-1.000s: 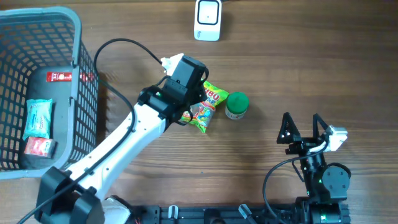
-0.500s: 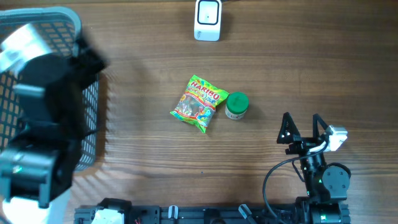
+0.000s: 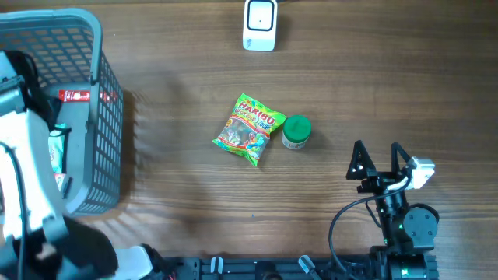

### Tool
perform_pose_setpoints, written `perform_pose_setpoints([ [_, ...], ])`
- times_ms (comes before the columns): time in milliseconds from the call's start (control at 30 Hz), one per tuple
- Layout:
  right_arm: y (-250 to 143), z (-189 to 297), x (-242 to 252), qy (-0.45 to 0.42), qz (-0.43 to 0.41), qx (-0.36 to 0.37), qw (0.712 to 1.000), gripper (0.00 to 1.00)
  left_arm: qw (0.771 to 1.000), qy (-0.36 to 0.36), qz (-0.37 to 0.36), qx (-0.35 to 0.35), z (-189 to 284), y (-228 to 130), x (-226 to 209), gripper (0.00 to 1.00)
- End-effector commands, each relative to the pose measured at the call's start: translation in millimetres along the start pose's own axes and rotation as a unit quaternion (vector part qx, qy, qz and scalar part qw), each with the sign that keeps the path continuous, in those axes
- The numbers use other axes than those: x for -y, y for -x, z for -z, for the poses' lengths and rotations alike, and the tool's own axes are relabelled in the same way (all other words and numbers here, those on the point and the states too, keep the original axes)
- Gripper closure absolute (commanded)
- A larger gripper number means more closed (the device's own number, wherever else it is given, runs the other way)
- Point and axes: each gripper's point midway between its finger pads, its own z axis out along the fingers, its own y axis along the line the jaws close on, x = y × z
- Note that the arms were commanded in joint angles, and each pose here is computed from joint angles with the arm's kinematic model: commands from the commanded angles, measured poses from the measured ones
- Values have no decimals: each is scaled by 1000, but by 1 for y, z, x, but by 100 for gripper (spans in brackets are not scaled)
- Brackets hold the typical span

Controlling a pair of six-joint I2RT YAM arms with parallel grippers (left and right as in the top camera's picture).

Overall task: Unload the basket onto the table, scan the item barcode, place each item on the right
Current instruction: 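Reach the left gripper into the basket and grasp the mint wipes pack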

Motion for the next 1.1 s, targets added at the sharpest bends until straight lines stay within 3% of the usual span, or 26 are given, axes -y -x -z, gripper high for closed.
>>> perform_pose_setpoints([
  [0,1,0,1,-2,-3,3,1000,0,982,-51,-168,-74,-31,-31,22,0],
  [67,1,0,1,-3,-3,3,1000,0,940,-124,-293,-120,-33,-56,41,0],
  [167,1,0,1,-3,-3,3,1000,0,901,-113,-401,-119,-42,-60,34,0],
  [300,1,0,1,-3,-3,3,1000,0,902,37,-429,-43,-63,-15,6,0],
  [400,1,0,1,-3,-3,3,1000,0,884,59,-460,-58,-79,-15,-2,0],
  [500,1,0,1,-3,-3,3,1000,0,878,43,-464,-104,-103,-35,-6,0],
  [600,1,0,1,-3,-3,3,1000,0,859,32,-493,-135,-119,-48,-8,0],
  [1000,1,0,1,-3,-3,3,1000,0,844,-48,-505,-175,-160,-89,15,1],
  [1067,1,0,1,-3,-3,3,1000,0,841,-95,-494,-201,-160,-108,22,17],
])
